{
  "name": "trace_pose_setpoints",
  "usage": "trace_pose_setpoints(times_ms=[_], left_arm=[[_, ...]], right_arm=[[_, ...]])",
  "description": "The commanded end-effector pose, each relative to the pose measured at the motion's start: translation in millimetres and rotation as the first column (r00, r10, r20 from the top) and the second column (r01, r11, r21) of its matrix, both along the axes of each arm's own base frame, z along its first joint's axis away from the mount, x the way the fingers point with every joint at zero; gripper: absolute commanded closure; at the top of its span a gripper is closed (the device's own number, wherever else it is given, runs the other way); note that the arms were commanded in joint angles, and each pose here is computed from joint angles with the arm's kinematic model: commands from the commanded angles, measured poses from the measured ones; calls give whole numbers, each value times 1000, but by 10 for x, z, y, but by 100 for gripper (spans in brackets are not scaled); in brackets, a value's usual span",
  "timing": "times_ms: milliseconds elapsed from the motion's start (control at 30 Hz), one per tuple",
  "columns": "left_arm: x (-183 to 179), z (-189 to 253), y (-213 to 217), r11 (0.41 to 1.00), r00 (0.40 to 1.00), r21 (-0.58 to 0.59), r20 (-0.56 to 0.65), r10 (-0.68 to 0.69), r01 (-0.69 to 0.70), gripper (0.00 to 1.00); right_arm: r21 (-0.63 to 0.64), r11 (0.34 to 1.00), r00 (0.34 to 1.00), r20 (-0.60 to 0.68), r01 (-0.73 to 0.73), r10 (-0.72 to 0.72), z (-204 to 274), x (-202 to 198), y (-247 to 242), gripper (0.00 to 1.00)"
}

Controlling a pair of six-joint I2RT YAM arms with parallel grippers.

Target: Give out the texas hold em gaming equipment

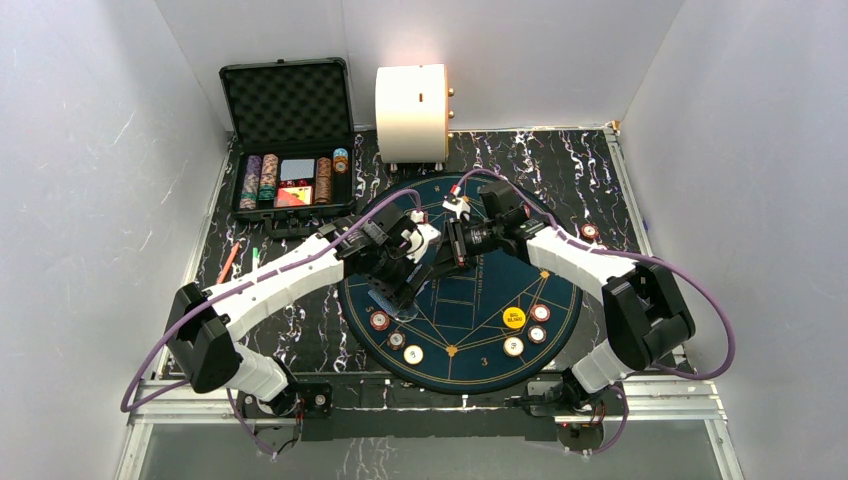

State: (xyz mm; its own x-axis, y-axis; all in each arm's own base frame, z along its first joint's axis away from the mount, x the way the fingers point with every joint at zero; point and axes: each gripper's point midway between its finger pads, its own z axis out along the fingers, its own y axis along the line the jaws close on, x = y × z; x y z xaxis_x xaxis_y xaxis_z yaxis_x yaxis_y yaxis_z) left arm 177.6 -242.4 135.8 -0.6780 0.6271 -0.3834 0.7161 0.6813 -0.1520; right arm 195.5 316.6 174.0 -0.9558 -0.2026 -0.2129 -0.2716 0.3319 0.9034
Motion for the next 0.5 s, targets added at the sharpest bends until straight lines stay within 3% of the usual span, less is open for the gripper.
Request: trace_pose_setpoints(times_ms=[0,200,467], left_arm=[[-17,198,-20,998,999,-58,32,-3,5,100],[-14,191,-14,998,999,-57,34,0,2,100],[-19,172,4,999,999,-52,35,2,-1,100]], right_arm=[[26,1000,998,64,-4,2,196,23,-50,87],[30,1000,998,66,3,-5,242,29,-104,89],[52,999,998,60,3,-7,328,17,-150,100]])
